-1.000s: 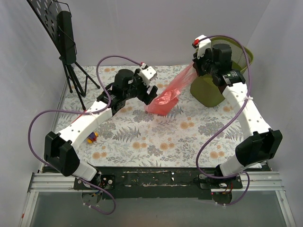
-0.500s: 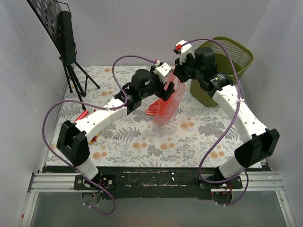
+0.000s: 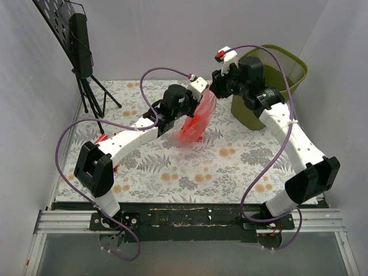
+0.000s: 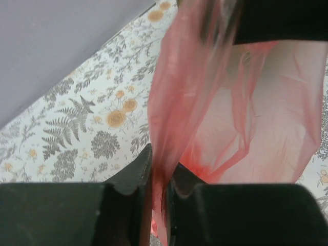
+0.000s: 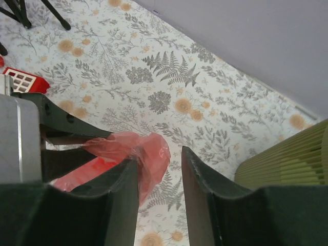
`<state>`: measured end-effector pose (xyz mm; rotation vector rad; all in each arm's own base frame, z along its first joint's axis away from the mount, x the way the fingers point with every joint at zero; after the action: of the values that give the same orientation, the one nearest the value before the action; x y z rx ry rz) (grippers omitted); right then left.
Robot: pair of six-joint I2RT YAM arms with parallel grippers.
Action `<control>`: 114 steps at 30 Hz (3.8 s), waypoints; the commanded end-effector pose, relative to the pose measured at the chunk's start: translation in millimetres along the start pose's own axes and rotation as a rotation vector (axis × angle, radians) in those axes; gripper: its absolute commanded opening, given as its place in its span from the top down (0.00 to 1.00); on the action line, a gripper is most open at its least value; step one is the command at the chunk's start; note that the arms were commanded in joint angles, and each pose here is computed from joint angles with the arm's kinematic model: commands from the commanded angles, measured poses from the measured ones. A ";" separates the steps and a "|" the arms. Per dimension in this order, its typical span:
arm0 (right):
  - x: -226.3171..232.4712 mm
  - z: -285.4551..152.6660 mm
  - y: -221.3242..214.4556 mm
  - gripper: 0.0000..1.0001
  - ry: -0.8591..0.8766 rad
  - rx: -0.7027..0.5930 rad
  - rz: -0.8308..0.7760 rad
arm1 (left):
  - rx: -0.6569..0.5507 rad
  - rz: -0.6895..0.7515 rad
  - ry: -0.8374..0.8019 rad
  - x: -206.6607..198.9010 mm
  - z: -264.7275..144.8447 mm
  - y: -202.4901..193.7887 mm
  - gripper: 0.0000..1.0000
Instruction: Put the trash bags into the trash bin
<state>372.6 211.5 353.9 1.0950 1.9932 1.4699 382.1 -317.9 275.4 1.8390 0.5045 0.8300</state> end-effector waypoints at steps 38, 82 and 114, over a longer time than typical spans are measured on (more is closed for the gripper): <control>58.3 24.0 -25.9 0.99 0.541 0.108 0.388 | -0.068 -0.155 0.328 123.3 -61.3 51.4 0.28; -8.6 52.3 52.1 0.99 0.290 -0.108 0.233 | 0.023 -1.715 -0.197 70.5 -39.9 -60.4 0.27; -94.7 3.9 0.3 0.99 -0.005 -0.021 0.109 | 0.211 -1.280 -0.129 96.1 -107.3 -124.2 1.00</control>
<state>447.0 139.7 311.8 1.3733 1.9644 1.5171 403.7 -137.4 213.5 1.1358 1.6016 -0.2092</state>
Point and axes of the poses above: each gripper's point midway between its finger pads, its own z axis out along the fingers, its own x axis along the line the jaws close on, y = z × x, the point moved 4 cm from there along -z, back along the fingers, and after that the axes turned 10 degrees about z, right-handed, at the moved point
